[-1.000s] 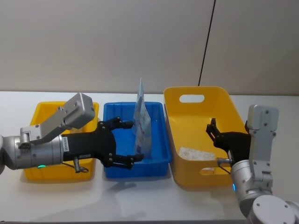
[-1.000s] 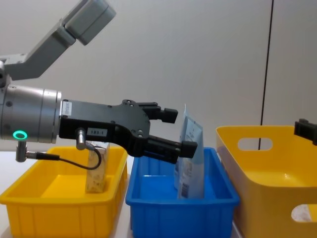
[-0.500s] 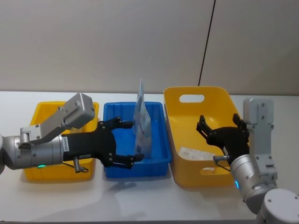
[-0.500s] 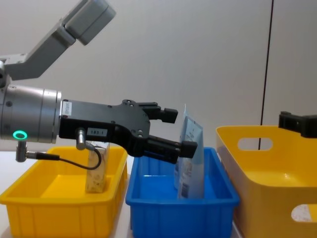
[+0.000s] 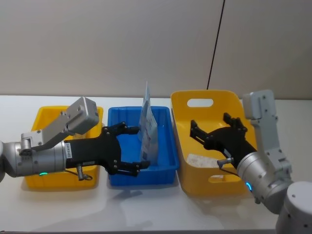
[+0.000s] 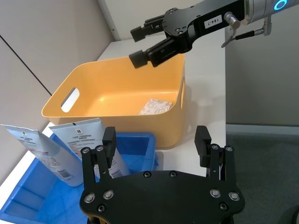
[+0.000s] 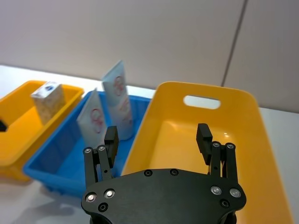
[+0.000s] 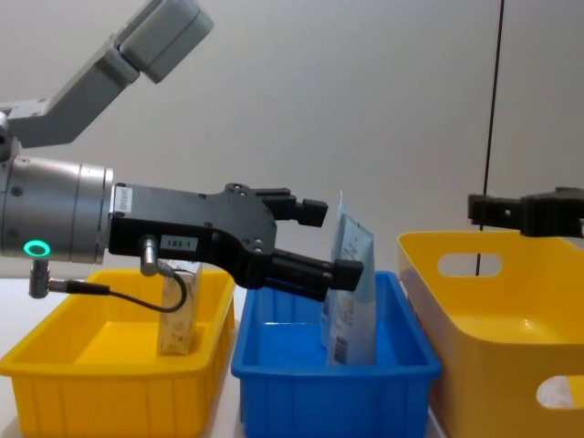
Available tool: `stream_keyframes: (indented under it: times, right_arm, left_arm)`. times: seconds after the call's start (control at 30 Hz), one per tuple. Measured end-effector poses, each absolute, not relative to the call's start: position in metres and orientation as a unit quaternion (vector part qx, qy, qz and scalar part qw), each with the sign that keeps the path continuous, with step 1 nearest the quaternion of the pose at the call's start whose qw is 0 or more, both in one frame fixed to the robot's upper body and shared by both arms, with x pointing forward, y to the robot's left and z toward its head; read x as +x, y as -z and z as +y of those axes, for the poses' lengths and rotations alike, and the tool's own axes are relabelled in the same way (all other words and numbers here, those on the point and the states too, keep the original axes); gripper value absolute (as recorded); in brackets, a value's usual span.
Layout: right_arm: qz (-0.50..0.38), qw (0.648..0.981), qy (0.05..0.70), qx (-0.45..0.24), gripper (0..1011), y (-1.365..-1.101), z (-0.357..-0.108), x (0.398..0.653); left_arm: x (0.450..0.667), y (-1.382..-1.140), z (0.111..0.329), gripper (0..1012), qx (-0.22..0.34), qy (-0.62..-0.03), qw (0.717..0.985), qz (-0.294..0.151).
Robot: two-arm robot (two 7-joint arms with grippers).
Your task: Bimanual collaborative sorting of washing and personal care products
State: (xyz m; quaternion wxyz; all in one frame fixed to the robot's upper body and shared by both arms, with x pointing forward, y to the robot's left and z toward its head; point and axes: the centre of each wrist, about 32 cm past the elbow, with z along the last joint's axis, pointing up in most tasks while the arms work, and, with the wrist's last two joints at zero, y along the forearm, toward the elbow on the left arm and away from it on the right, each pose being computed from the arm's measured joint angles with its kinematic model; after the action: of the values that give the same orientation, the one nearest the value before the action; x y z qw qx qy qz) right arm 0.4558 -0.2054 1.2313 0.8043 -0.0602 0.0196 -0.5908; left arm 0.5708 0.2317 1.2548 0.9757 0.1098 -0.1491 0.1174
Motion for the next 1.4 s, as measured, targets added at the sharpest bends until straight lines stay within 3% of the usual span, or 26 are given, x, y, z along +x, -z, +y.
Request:
stream_keyframes:
  times: [0.57, 1.4]
  right_arm:
    - [0.04, 0.854, 0.507, -0.107, 1003, -1.255, -0.194, 0.465]
    - [0.02, 0.842, 0.518, -0.146, 1003, -1.25, -0.156, 0.477]
  left_arm:
    - [0.571, -1.255, 0.232, 1001, 0.11, -0.117, 0.976, -0.149]
    - [0.571, -1.255, 0.232, 1001, 0.11, -0.118, 0.976, -0.149]
